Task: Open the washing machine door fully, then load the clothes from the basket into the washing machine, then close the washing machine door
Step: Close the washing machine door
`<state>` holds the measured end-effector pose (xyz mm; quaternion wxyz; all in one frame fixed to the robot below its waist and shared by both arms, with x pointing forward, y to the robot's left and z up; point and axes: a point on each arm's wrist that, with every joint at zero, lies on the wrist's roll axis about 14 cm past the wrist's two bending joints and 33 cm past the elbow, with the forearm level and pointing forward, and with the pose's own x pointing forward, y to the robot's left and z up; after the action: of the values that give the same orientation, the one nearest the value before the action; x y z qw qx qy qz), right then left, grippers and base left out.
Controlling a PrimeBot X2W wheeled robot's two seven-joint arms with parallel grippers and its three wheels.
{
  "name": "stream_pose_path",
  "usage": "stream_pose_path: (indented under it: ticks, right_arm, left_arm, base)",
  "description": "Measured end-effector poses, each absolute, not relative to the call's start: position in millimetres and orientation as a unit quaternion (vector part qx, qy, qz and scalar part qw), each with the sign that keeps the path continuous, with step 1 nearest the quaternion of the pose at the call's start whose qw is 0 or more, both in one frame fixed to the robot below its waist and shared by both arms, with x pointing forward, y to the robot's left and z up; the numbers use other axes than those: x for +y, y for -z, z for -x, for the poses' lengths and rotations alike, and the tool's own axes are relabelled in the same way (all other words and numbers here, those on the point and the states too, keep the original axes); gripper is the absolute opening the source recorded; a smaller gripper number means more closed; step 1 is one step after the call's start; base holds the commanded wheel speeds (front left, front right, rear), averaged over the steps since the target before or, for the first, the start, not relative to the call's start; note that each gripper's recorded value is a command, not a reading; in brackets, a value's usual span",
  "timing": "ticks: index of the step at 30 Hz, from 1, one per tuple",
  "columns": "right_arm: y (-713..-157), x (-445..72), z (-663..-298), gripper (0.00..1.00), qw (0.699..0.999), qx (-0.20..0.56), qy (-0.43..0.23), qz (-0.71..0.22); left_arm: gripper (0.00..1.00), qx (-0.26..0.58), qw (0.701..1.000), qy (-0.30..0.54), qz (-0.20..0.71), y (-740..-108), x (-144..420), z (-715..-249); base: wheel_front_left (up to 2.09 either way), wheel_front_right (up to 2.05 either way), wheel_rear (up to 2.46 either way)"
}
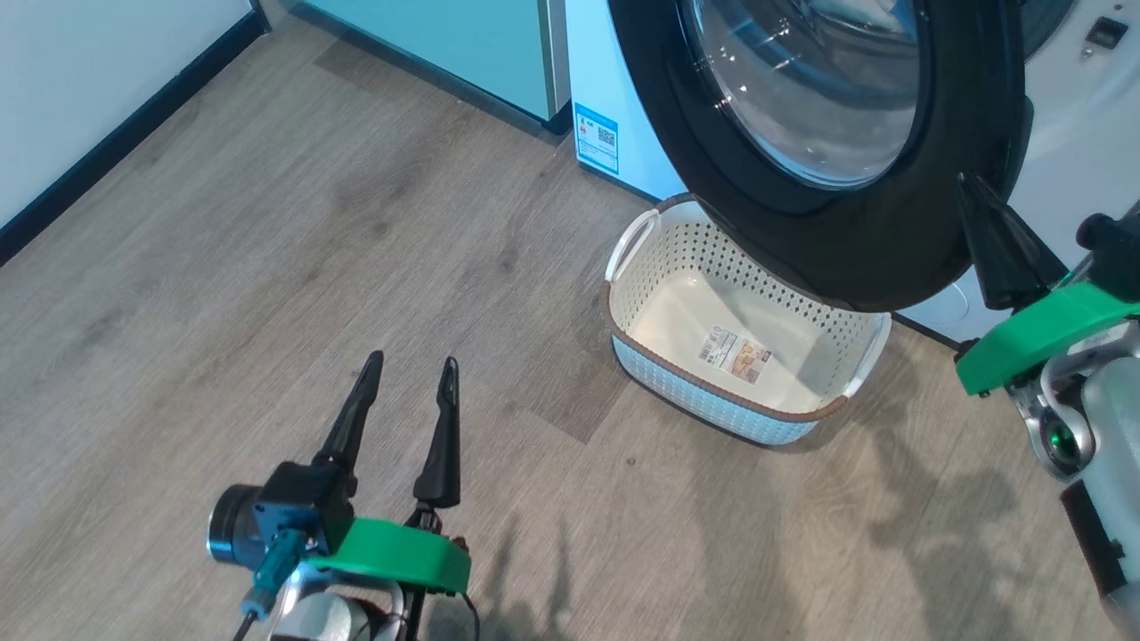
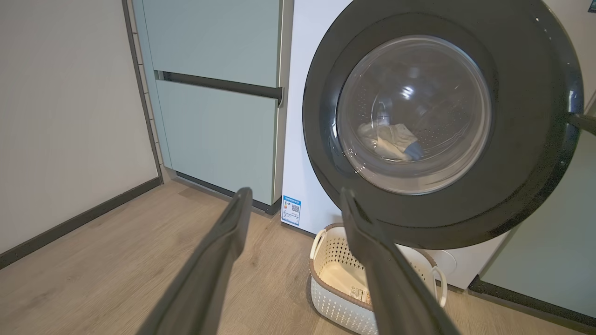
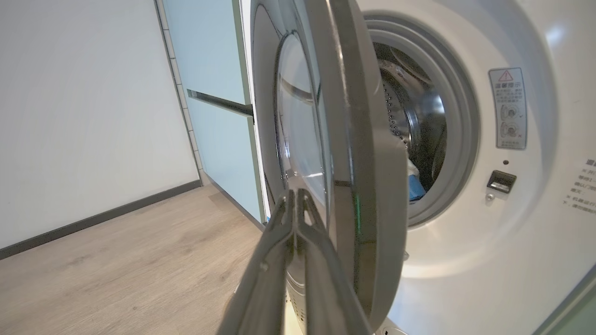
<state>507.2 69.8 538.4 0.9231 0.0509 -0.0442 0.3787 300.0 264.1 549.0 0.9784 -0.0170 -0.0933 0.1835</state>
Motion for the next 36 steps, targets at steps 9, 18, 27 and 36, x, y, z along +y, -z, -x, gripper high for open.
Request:
stream_pose_path:
  ticks: [9, 18, 27, 36]
  right_arm:
    - [-525, 65, -512, 0.0, 0.928, -0.025, -0.369, -0.047]
    - [-523, 67, -520, 0.0, 0.929, -0.02, -0.367, -0.044]
    - [-507, 67, -526, 0.0, 0.93, -0.001, -0.366, -0.04]
    - [-509, 55, -561, 0.0, 0.937, -0.011, -0.348, -0.03]
  left_arm:
    - [1.0, -0.089, 0.98, -0.18, 0.017, -546, 263, -300]
    - [1.0, -0.086, 0.98, -0.181, 0.015, -544, 263, -300]
    - [1.0, -0.077, 0.98, -0.184, 0.017, -540, 264, -302]
    - [1.0, -0.062, 0.98, -0.187, 0.014, -532, 264, -309]
  base:
    - [0.0, 0.0, 0.0]
    - [0.0, 0.0, 0.0]
    - [0.0, 0.0, 0.0]
    - [0.0, 0.0, 0.0]
